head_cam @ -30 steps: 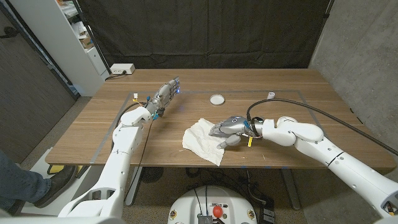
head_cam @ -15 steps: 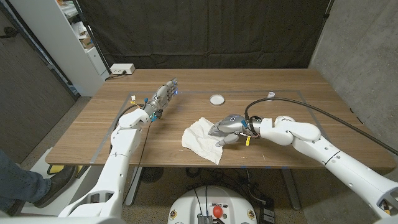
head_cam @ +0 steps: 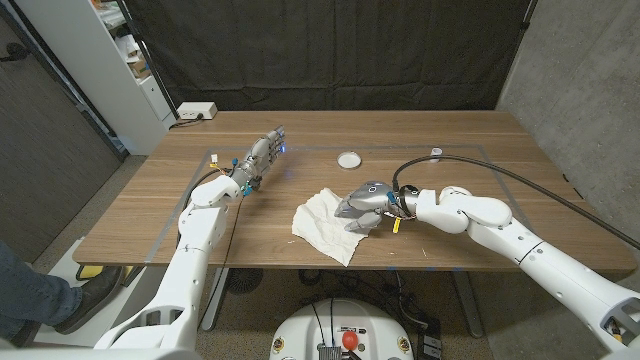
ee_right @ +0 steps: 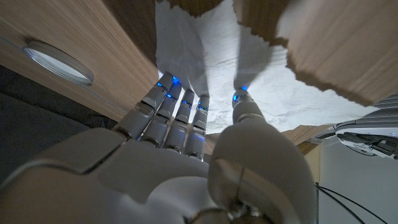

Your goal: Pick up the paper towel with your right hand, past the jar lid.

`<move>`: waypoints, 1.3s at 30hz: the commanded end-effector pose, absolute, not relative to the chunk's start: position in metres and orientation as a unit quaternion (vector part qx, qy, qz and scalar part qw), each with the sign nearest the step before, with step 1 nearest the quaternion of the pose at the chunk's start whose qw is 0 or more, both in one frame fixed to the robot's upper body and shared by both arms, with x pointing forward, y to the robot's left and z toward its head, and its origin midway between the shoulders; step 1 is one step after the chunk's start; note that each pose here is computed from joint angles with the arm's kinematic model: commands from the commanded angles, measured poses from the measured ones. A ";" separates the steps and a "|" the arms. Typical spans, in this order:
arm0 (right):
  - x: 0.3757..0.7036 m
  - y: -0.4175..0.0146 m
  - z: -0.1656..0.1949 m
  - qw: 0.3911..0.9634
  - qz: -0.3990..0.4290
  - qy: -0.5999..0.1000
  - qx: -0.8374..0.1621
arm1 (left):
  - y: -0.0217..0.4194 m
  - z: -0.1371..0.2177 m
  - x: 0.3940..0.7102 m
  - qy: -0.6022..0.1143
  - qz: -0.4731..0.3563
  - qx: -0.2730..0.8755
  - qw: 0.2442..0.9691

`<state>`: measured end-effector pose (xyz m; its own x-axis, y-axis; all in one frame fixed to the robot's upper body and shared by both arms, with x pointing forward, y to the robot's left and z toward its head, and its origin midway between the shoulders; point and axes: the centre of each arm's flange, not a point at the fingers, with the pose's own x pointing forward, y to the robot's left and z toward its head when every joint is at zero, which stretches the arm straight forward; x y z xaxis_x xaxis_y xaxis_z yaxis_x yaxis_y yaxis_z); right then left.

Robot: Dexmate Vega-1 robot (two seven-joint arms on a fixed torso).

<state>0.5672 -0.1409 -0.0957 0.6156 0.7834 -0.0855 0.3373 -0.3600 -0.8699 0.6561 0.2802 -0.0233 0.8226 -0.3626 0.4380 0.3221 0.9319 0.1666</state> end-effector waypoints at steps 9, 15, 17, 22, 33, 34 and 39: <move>0.583 -0.141 -0.110 0.445 0.243 -0.365 -0.781 | 0.284 -0.024 0.657 -0.229 -0.174 0.045 0.957; 0.588 -0.143 -0.114 0.449 0.232 -0.375 -0.777 | 0.284 -0.024 0.657 -0.227 -0.175 0.048 0.957; 0.589 -0.143 -0.115 0.451 0.227 -0.379 -0.775 | 0.284 -0.023 0.656 -0.226 -0.175 0.049 0.957; 0.590 -0.143 -0.116 0.454 0.217 -0.387 -0.773 | 0.284 -0.022 0.656 -0.226 -0.176 0.050 0.957; 0.593 -0.139 -0.116 0.468 0.200 -0.398 -0.763 | 0.286 -0.021 0.661 -0.227 -0.180 0.045 0.956; 0.593 -0.139 -0.116 0.468 0.200 -0.398 -0.763 | 0.286 -0.021 0.661 -0.227 -0.180 0.045 0.956; 0.594 -0.142 -0.112 0.478 0.195 -0.396 -0.759 | 0.286 -0.020 0.664 -0.227 -0.181 0.043 0.956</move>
